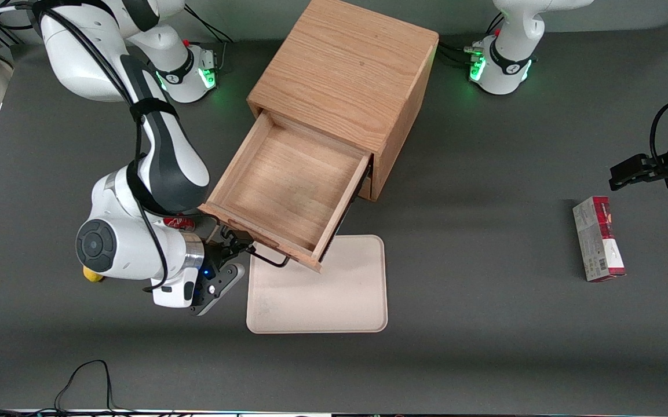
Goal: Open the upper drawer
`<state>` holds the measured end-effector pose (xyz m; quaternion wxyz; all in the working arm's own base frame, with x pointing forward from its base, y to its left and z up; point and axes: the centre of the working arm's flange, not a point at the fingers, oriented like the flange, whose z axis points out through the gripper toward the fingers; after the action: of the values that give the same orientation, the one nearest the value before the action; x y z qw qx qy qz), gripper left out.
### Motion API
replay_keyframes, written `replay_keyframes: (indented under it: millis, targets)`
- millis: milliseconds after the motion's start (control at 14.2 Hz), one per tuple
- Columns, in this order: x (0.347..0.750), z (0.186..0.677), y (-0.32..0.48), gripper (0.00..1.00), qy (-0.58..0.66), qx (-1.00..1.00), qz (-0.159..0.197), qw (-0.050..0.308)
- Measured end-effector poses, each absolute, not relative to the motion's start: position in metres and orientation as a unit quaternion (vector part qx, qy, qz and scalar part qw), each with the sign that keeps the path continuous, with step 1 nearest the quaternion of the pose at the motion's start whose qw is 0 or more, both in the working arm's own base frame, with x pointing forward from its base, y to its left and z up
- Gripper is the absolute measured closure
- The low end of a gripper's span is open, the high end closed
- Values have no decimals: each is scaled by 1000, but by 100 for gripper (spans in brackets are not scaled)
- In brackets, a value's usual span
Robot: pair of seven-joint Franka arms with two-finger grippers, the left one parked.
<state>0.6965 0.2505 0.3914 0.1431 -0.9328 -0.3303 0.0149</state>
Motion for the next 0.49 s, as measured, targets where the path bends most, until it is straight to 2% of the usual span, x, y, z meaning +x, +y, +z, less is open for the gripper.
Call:
replay_keyframes:
  millis: [211,493]
  targets:
    - [696,398,250,0,-333,-932,19,145]
    - [703,437,235,0,-332,-932,8,145]
